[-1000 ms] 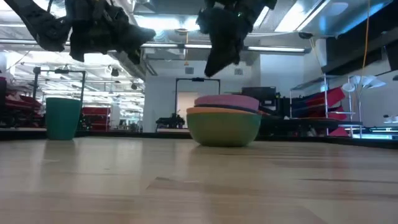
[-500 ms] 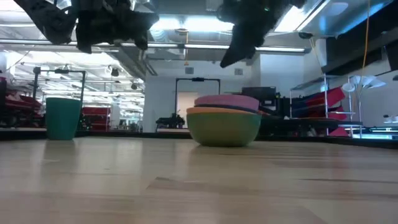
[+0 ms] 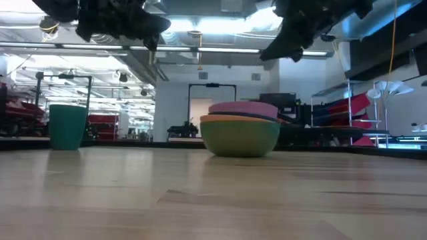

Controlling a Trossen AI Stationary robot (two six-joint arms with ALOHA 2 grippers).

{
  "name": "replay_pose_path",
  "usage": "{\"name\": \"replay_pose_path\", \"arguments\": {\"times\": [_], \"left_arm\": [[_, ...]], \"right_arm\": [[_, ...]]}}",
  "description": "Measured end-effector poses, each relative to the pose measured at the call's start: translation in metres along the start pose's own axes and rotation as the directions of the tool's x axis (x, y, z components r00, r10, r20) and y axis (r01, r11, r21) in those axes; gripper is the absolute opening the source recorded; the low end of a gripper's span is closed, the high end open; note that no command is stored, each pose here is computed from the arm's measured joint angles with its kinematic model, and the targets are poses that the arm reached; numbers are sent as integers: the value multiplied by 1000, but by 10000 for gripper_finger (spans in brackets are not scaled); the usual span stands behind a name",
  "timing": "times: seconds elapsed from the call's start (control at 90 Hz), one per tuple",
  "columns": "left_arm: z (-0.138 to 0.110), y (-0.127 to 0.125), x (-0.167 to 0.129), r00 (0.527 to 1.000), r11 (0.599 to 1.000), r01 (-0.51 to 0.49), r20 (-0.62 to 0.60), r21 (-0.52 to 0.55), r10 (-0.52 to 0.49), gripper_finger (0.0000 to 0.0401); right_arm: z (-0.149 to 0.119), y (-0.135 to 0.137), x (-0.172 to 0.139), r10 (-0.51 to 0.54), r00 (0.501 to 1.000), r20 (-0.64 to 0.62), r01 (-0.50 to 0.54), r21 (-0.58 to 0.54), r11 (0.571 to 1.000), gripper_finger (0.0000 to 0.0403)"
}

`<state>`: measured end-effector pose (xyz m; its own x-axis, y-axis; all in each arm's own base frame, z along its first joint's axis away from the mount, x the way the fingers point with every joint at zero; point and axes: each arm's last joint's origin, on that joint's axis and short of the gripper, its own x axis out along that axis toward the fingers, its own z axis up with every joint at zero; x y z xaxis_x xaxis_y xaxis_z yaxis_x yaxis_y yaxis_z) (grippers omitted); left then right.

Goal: Nest bowls inside each other
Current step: Stack the light blue bowl on top of the pink bowl

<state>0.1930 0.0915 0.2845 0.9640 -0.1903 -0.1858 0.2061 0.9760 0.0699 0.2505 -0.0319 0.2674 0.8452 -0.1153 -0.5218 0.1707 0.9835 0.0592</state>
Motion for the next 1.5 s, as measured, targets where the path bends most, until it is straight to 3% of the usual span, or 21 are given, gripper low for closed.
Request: {"name": "replay_pose_path", "arguments": {"times": [0.156, 0.333, 0.633, 0.822, 0.956, 1.178, 1.356, 1.5], "left_arm": [[8, -10, -1, 997, 1000, 0, -83, 4, 1, 0], [5, -13, 0, 993, 997, 9, -119, -80, -18, 0], [4, -17, 2, 990, 999, 14, -138, -43, -20, 0], [4, -17, 2, 990, 998, 12, -137, -58, -19, 0], [1, -18, 1, 985, 994, 10, -169, -111, -29, 0], [-7, -21, 3, 957, 990, -100, -281, -100, 69, 0], [-12, -33, 6, 936, 989, -64, -353, -136, 12, 0], [-26, -48, 4, 861, 973, -73, -507, -219, -49, 0]], "right_arm": [[-11, -1, -7, 6, 997, 80, -9, 32, 999, 0], [-27, -2, -11, 16, 984, 175, -28, 65, 998, 0], [-39, -3, -25, 24, 942, 335, -51, 71, 996, 0], [-43, -2, -20, 63, 953, 295, -85, 65, 994, 0], [-49, -2, -28, 76, 939, 335, -90, 26, 996, 0], [-78, -6, -42, 39, 890, 454, -88, 87, 992, 0], [-90, -7, -46, 22, 894, 448, -82, 116, 990, 0], [-90, -8, -46, 15, 897, 442, -75, 119, 990, 0]]}}
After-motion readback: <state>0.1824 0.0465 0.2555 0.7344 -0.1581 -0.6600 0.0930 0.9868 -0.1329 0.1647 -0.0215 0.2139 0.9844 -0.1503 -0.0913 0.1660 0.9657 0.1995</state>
